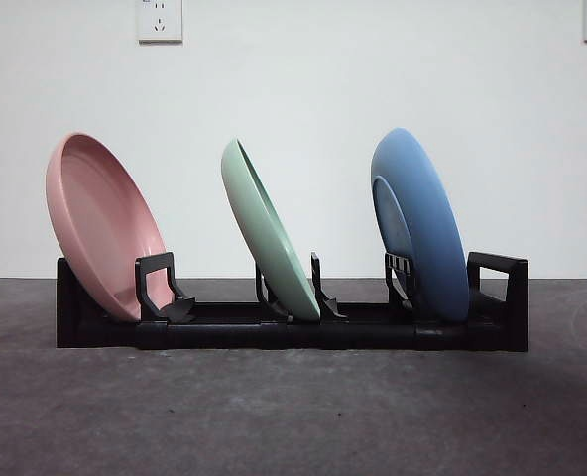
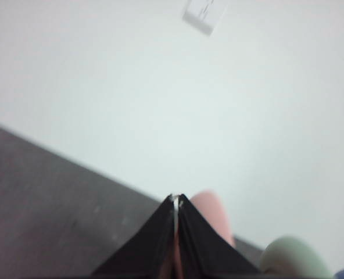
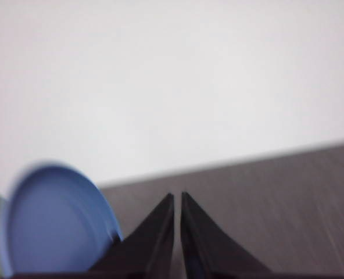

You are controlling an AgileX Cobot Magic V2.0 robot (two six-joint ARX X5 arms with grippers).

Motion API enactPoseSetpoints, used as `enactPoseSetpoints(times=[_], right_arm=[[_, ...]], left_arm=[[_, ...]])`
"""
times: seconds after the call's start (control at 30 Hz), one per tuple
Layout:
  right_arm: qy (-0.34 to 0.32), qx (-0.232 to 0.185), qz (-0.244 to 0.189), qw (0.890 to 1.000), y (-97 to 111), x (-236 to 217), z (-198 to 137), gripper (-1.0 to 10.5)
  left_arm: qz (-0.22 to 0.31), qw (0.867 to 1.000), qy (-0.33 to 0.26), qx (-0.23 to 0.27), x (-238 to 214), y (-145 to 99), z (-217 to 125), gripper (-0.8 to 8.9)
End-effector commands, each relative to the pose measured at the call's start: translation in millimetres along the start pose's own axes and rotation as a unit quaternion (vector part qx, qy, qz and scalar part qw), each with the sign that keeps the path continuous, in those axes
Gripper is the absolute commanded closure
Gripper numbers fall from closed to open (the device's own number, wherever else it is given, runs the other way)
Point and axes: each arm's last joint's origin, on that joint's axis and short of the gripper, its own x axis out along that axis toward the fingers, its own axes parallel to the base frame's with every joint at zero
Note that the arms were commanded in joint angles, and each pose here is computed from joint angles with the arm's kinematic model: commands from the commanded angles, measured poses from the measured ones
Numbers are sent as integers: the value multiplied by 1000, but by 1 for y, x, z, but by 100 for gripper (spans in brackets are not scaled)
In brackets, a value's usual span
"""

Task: Place the plate

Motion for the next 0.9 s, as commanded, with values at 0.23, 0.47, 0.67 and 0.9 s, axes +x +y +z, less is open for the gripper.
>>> enactPoseSetpoints(times=[0.23,0.47,0.67,0.9], right_arm=[[-36,48,16,998,16,-5,54,929],[32,53,40,997,33,-2,105,932],[110,64,63,990,44,17,138,932],[271,61,51,959,46,45,149,932]], left_arm=[[-14,995,-8,-99,-1,-17,29,804],[-18,994,78,-69,2,-44,69,803],[-16,984,180,-12,15,-63,98,803],[13,947,321,29,37,-71,108,803]])
